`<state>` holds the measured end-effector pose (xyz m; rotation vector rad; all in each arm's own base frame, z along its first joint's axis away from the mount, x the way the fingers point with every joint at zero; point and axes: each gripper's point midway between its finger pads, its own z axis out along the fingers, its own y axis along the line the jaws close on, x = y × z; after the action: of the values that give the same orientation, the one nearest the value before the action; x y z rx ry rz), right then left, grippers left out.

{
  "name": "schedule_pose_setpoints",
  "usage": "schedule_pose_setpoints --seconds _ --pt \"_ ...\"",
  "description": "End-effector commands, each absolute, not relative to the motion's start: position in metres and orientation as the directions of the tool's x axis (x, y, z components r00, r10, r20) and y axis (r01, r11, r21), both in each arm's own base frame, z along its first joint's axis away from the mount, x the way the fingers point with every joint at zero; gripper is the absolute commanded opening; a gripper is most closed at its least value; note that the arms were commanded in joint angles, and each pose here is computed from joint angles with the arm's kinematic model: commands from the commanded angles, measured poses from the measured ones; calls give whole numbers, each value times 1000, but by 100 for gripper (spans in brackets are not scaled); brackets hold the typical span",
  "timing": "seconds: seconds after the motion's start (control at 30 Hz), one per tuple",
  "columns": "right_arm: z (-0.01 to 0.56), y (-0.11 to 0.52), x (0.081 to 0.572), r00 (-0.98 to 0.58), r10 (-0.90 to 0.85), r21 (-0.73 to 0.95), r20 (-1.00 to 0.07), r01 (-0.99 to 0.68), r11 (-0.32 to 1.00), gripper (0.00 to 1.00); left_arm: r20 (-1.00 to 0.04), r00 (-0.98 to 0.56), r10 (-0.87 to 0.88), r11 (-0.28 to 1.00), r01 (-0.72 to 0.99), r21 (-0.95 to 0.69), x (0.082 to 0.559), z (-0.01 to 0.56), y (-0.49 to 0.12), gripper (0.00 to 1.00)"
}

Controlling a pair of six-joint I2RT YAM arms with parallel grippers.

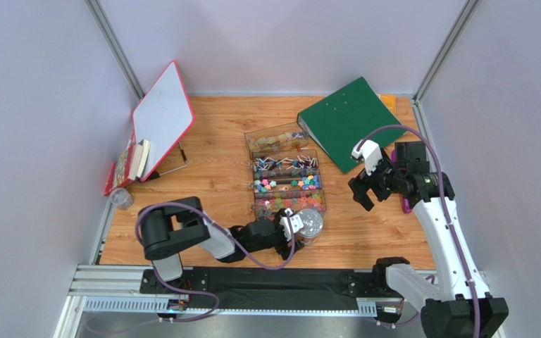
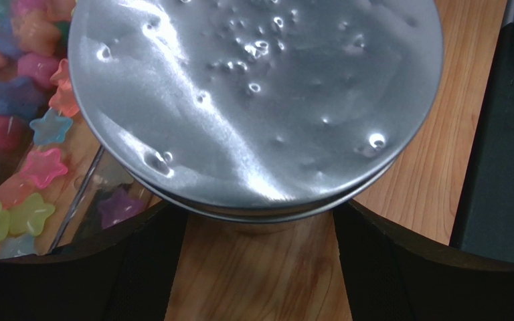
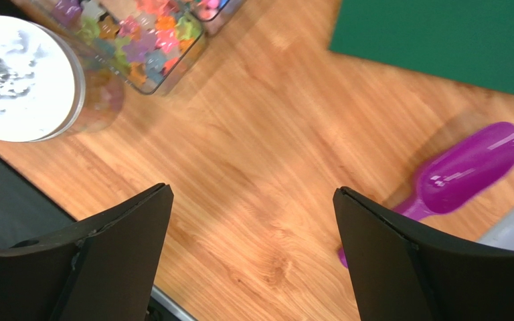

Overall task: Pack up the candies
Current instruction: Move the packing bottle to the center of the board.

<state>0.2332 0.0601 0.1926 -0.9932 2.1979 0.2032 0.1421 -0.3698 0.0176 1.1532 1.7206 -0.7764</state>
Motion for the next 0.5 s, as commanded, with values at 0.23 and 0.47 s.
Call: schedule_pose_setpoints --seconds 0.23,0.47 --pt "156 90 201 -441 -597 124 -670 -859 496 97 -941 76 331 292 940 178 126 -11 -401 100" --pt "150 86 200 -394 -642 84 -658 -885 457 97 -938 35 346 306 940 148 129 -19 -426 100"
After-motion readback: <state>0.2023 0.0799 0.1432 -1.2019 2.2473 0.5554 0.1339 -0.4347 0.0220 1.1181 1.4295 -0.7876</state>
